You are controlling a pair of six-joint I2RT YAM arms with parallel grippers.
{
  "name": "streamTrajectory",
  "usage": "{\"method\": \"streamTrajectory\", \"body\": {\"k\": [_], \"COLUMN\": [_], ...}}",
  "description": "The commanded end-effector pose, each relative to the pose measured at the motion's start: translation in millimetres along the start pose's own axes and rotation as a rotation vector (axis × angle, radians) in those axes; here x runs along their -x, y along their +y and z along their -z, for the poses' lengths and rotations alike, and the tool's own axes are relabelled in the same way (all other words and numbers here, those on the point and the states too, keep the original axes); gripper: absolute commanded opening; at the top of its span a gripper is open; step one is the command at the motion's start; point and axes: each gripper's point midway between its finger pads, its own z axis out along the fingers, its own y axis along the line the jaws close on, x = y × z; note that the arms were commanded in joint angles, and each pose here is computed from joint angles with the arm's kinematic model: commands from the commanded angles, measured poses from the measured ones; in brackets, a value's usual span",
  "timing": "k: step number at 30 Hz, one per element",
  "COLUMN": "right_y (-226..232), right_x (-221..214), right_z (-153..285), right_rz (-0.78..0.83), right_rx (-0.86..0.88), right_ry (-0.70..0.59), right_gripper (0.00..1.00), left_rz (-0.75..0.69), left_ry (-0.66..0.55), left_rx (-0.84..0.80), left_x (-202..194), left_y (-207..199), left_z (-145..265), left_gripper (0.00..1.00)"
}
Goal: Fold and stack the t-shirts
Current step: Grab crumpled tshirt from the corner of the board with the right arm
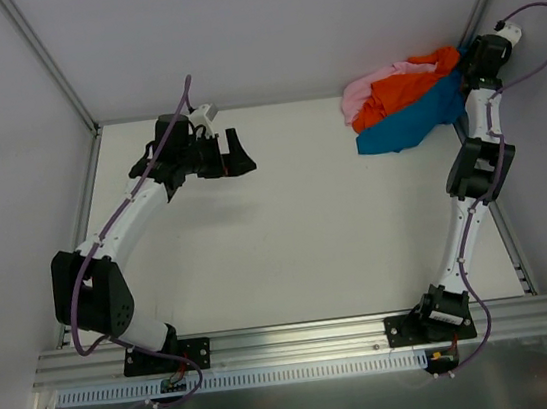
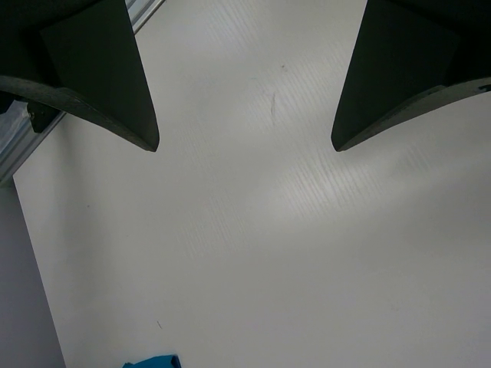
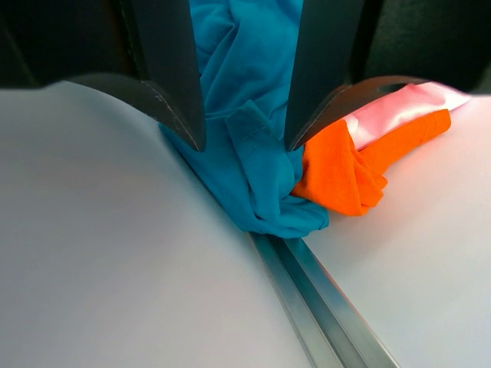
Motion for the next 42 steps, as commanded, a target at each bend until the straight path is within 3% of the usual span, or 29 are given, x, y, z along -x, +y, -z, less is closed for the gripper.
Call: {"method": "streamTrajectory", "body": {"k": [1,8,9,15,22,26,35,42], "right_y": [-69.8,-77.9,-79.8,-76.0,-44.7,-23.1,2.4,25.8], "right_x": [-17.1,-30.1,-32.4,-27.9,17.2,54.0,91.3,142.4], "right_z": [-12.4,-17.2,-17.8,-14.7,5.1,28.5,64.2,110.0], "right_rz": [-0.116,-0.129,-0.132,-0.148,-0.147,-0.145,-0.131,-0.105], "right_rx": [-0.134,-0.15,-0.154,-0.135,-0.048,0.003,0.031,0.05], "right_ry": [0.041,0.058,0.061,0.067,0.017,-0.023,-0.047,-0.116], "right_gripper": [0.49,0.02,0.01,0.0,0.0,0.0,0.0,0.0], "left_rz": [-0.013,-0.017,-0.019,-0.024,-0.026,-0.02,-0.04,-0.091], "left_ry": [-0.037,-0.031,-0.031,-0.024,-0.028,-0.034,-0.037,-0.058], "left_rx": [-0.011,-0.006,-0.004,-0.009,-0.029,-0.04,-0.047,-0.087], "left_x": [15.4,16.5,17.0,16.9,15.4,8.8,-2.5,9.0], "left_y": [-11.1,-14.9,-15.1,-18.9,-24.3,-25.1,-22.5,-28.9], "left_z": [1.2,-2.2,-2.5,-7.6,-17.1,-19.1,-17.1,-21.7], "left_gripper": [0.99,0.99,0.99,0.99,0.99,0.99,0.99,0.99]}}
